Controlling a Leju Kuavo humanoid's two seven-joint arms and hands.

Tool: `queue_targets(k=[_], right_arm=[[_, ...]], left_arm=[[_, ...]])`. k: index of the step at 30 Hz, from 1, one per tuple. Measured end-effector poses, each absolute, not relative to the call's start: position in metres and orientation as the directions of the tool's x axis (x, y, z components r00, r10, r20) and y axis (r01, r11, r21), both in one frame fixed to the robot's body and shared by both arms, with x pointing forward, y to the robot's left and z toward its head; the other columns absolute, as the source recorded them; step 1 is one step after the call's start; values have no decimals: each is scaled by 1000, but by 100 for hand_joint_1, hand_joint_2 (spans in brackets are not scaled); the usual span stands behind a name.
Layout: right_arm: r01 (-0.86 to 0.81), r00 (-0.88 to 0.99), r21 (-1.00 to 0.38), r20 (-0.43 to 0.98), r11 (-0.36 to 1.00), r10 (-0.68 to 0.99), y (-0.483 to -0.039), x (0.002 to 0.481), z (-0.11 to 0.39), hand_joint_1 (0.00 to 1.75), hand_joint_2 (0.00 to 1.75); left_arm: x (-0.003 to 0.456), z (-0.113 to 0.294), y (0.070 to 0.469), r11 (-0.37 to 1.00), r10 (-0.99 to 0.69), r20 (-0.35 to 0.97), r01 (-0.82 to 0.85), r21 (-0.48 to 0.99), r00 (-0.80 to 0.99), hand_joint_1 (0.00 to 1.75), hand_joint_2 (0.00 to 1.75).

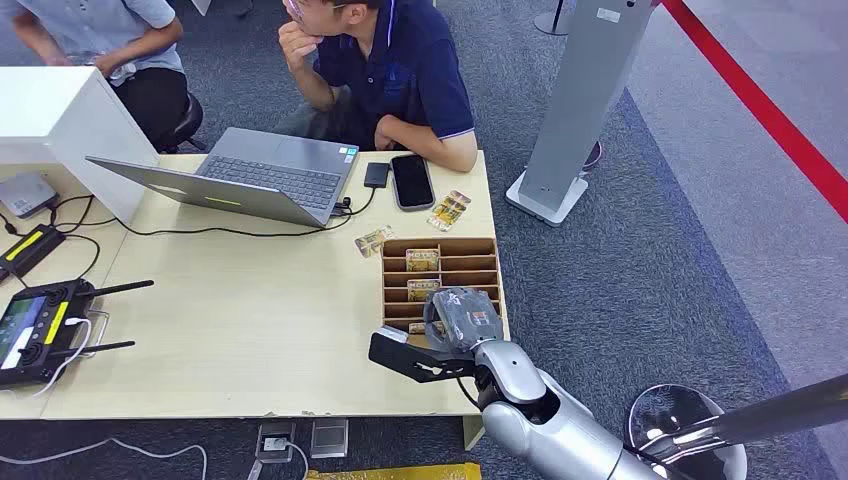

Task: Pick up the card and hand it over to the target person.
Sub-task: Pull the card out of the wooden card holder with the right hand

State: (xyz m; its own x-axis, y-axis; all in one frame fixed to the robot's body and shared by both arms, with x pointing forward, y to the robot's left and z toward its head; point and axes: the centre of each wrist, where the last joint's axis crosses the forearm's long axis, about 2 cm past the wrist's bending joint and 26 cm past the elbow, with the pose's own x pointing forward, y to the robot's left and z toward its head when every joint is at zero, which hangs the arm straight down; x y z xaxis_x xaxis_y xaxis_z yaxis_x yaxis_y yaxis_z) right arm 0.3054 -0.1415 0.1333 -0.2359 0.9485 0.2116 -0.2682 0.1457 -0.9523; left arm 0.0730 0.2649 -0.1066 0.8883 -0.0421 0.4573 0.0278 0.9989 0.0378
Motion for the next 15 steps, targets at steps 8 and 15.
queue_targets(k=[8, 15], right_arm=[[-299, -233, -944, 211, 136, 949, -139, 303, 126, 126, 175], [-353, -223, -928, 209, 121, 952, -139, 299, 109, 109, 175]], left_arm=[[73, -107, 265, 999, -43, 458, 29, 38, 888, 0, 0], [75, -106, 265, 999, -50, 456, 36, 40, 888, 0, 0]])
